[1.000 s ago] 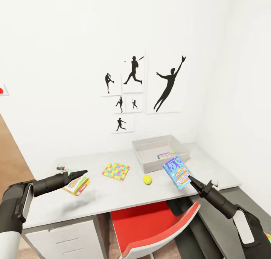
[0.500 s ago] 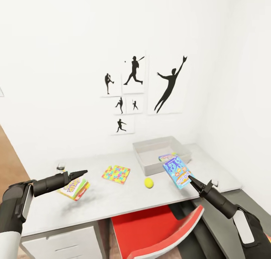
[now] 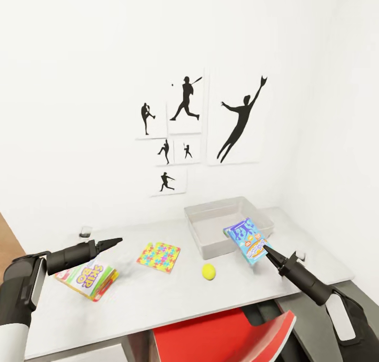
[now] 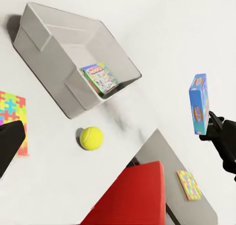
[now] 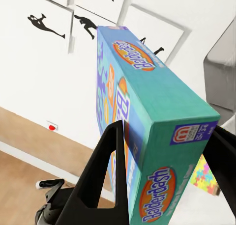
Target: Put all the toys in the child's room - the three board games (two on the bed and one on the table), the two jigsaw puzzles on the table, and the tennis ball on the table - inside the toy box on the table in the child's room.
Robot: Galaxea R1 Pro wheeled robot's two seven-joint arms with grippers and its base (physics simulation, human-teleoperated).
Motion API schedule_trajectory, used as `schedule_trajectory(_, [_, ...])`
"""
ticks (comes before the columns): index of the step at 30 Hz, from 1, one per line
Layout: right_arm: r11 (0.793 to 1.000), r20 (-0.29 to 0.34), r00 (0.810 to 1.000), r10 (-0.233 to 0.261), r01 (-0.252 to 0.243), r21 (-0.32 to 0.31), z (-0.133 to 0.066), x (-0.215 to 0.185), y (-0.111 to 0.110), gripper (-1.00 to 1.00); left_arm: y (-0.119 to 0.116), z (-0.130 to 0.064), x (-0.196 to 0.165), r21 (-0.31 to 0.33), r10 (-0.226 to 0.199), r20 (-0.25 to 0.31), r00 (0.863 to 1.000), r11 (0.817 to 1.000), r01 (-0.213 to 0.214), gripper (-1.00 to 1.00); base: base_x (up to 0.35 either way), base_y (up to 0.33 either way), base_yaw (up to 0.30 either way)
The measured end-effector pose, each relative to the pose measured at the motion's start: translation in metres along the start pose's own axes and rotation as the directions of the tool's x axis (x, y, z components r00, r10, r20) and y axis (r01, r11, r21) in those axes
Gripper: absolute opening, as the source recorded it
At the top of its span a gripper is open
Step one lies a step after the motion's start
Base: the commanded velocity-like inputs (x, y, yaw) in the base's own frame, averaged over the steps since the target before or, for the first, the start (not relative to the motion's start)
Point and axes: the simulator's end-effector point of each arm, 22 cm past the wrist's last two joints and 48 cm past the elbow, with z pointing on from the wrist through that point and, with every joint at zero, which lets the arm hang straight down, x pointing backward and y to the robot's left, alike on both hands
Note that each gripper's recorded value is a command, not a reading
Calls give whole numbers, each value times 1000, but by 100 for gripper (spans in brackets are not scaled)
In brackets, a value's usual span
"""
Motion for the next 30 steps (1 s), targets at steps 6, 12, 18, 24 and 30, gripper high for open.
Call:
schedule_trajectory(6, [1000,0,1000,2,-2,-3,0,0,0,-100,0,0,0,-1,0,0,1000,1000,0,100,104,-56,0])
schedule_trajectory(12, [1000,0,1000,1,-1,-2,0,0,0,-100,0,0,0,0,-1,0,1000,1000,1,100,166,-80,0])
schedule_trajectory(18, [1000,0,1000,1,-1,-2,0,0,0,-100,0,0,0,-1,-1,0,1000,1000,1,100,110,-141,0])
schedule_trajectory(24, [1000,0,1000,2,-2,-2,1,0,0,-100,0,0,0,-1,-2,-1,1000,1000,2,100,72,-19,0])
schedule_trajectory(30, [1000,0,1000,2,-2,-3,0,0,1,-100,0,0,0,-1,-2,0,1000,1000,2,100,72,44,0])
